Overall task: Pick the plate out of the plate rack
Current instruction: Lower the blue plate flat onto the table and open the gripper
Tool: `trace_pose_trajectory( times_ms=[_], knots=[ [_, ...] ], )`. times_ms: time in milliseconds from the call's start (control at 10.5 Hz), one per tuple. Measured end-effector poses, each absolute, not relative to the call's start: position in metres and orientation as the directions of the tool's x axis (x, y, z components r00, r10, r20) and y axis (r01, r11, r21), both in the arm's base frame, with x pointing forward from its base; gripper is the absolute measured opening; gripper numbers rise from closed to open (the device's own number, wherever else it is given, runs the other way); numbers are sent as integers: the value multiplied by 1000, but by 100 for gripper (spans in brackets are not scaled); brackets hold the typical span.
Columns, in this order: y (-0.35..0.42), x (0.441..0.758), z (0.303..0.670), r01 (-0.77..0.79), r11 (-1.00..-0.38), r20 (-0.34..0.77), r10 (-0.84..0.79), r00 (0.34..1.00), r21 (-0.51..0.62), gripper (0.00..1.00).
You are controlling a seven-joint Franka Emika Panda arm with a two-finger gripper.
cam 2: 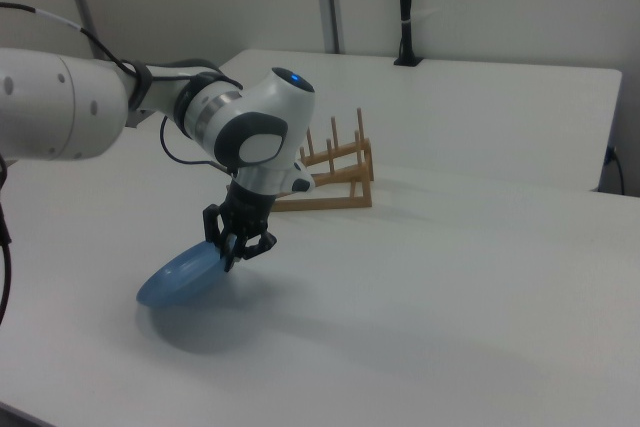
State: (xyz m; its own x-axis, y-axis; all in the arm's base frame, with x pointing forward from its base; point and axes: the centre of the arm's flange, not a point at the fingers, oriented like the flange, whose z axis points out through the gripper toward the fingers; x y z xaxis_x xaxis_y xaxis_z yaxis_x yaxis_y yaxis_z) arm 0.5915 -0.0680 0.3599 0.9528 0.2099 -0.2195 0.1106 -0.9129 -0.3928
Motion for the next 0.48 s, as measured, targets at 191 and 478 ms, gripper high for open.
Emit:
trace_pose_trajectory(
  times_ms=[191, 478],
  knots=[
    [-61, 592, 342, 110, -910, -245, 222, 944, -401, 24],
    [-61, 593, 340, 109, -909, -248, 223, 943, -401, 71]
  ],
)
